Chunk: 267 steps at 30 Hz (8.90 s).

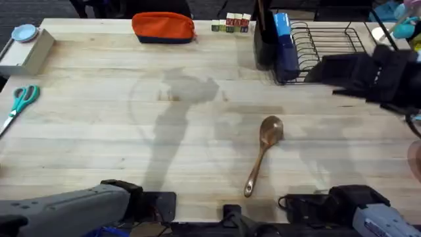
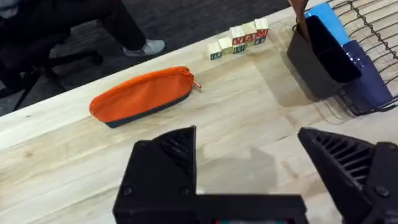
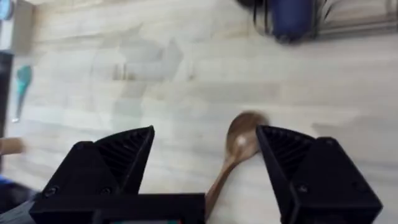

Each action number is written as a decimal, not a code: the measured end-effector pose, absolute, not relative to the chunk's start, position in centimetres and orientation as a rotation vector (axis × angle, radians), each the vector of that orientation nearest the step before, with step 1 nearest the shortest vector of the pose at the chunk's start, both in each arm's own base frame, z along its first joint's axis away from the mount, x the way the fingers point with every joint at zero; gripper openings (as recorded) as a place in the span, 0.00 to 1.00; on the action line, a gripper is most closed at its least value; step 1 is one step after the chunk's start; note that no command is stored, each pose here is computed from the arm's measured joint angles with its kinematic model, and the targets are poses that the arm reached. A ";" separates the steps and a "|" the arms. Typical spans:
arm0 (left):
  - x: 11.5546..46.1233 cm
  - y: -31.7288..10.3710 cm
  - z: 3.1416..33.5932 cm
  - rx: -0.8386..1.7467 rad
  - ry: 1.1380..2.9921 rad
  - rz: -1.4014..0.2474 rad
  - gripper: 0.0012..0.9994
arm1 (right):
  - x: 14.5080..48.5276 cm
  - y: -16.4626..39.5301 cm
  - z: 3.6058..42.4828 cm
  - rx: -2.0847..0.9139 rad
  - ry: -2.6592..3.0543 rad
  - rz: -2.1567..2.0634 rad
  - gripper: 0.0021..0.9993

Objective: Pick up the spoon on the table one by one and put them onto the rack

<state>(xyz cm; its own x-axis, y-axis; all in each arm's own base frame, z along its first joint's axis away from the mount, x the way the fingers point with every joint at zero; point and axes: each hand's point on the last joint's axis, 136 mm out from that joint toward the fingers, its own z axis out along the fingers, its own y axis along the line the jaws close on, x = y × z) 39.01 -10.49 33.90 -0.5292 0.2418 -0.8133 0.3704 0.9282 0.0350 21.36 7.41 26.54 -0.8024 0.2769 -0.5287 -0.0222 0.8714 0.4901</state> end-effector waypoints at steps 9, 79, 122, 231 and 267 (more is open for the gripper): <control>39.0 -10.5 33.9 0.434 2.153 -0.176 0.99 | 17.0 8.7 24.7 0.343 2.583 0.683 1.00; 39.0 -10.5 33.9 0.434 2.153 -0.176 0.99 | 14.3 16.0 11.3 0.395 2.910 0.195 1.00; 39.0 -10.5 33.9 0.434 2.153 -0.176 0.99 | 14.6 16.1 3.5 0.735 2.927 -0.040 0.54; 39.0 -10.5 33.9 0.434 2.153 -0.176 0.99 | 47.8 10.6 27.4 -0.081 1.660 0.063 0.03; 39.0 -10.5 33.9 0.434 2.153 -0.176 0.99 | 48.7 11.3 20.1 -0.120 1.769 0.037 0.03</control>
